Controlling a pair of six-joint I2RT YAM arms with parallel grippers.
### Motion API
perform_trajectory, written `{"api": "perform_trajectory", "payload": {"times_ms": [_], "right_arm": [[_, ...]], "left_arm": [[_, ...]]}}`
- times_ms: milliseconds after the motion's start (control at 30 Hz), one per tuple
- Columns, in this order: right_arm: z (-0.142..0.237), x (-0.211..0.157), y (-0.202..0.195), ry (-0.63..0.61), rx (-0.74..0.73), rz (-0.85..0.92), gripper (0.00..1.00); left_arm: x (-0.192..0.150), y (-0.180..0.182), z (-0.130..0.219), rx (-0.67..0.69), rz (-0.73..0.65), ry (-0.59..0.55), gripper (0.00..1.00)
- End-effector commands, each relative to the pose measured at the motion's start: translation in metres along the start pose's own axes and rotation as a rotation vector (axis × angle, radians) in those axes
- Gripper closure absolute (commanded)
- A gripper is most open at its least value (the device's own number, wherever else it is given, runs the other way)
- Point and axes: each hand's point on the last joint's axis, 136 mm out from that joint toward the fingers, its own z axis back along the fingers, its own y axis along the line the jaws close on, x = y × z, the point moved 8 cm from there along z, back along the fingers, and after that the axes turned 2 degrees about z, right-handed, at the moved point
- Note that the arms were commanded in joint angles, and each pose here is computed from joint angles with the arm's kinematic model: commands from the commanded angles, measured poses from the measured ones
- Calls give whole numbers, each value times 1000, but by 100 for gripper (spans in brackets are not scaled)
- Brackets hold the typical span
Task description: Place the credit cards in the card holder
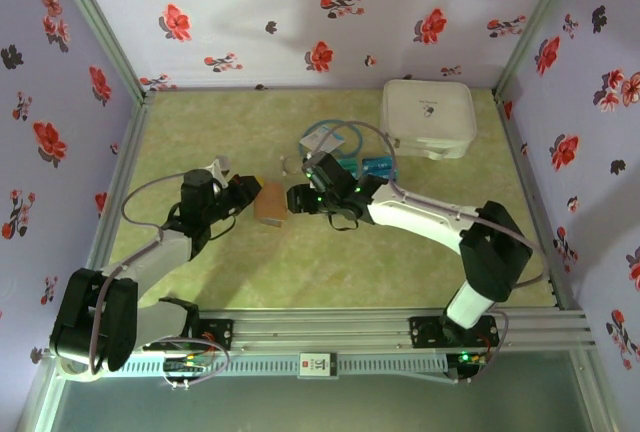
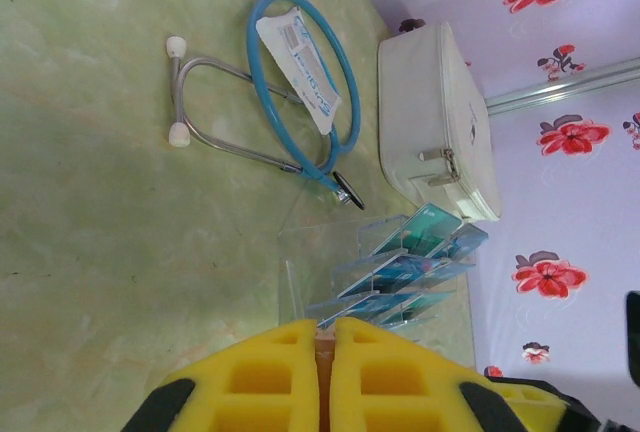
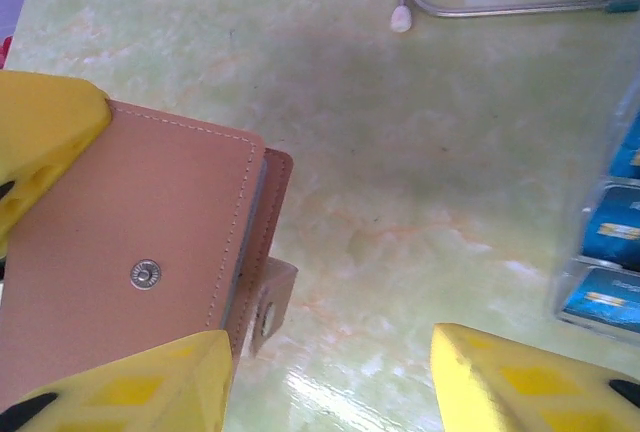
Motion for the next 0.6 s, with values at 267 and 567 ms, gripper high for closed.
{"api": "perform_trajectory", "payload": {"times_ms": [267, 567], "right_arm": [[-29, 7, 9, 11, 67, -62, 66], [-18, 10, 6, -2, 104, -76, 100]], "left_arm": [[10, -15, 2, -47, -44, -40, 100], [5, -5, 0, -20, -41, -30, 100]]}}
